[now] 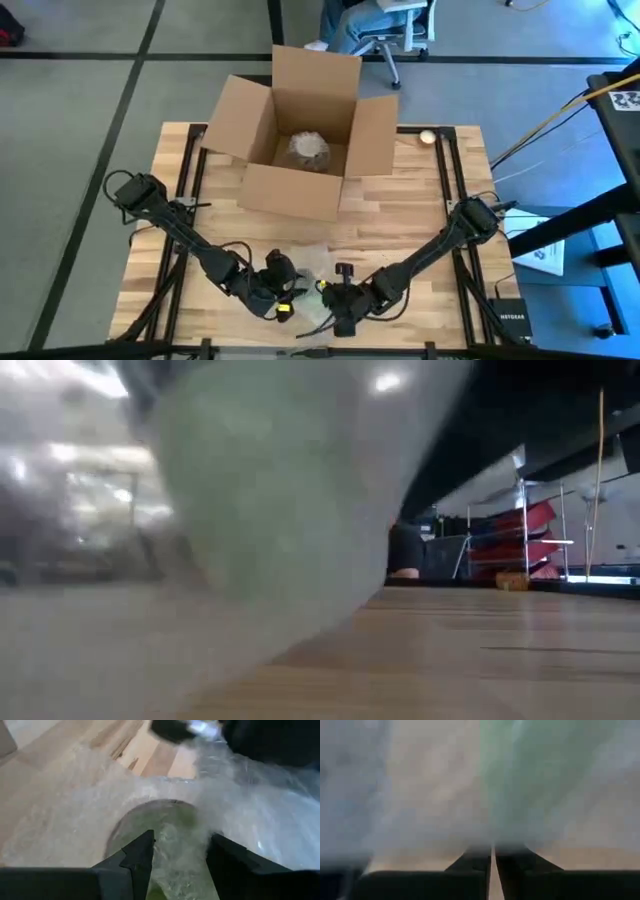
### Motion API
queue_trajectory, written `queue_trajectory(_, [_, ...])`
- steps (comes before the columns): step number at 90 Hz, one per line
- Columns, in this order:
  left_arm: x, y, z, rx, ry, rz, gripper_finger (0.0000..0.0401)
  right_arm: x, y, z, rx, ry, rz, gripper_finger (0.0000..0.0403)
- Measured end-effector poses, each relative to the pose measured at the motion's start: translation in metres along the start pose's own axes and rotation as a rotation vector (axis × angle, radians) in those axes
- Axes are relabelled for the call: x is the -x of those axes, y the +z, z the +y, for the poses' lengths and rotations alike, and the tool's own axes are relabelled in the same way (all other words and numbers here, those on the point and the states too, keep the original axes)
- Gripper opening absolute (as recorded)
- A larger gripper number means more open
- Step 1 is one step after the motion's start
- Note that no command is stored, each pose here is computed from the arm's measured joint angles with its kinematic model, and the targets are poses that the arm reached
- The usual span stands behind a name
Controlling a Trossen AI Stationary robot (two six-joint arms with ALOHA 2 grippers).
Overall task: Wrap mug
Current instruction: Wrap the green mug with the transparent bubble wrap
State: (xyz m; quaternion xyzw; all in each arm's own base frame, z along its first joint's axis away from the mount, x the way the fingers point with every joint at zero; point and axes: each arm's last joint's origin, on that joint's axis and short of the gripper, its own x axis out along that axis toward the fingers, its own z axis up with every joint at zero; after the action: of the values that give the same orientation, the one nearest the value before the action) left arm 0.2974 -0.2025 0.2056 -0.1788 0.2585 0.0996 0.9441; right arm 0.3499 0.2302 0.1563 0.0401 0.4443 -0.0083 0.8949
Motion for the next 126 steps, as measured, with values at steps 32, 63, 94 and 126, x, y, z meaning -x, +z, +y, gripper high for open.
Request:
queue_trajectory(32, [-0.016, 0.004, 0.008, 0.024, -0.013, 0.036, 0.0153, 0.024, 0.001, 0.0, 0.001, 0.045, 0.116, 0.0007])
queue_trajectory(63, [-0.019, 0.002, 0.008, -0.003, -0.013, 0.034, 0.0153, 0.078, 0.049, -0.001, 0.041, 0.098, -0.104, 0.0007])
queue_trajectory(94, [-0.013, 0.003, 0.007, -0.009, -0.036, 0.061, 0.0153, 0.033, 0.062, -0.03, 0.038, 0.1, -0.065, 0.0007])
queue_trajectory(126, [0.016, 0.016, 0.003, -0.004, -0.061, 0.031, 0.0153, 0.01, 0.054, -0.033, 0.042, 0.085, -0.01, 0.0007])
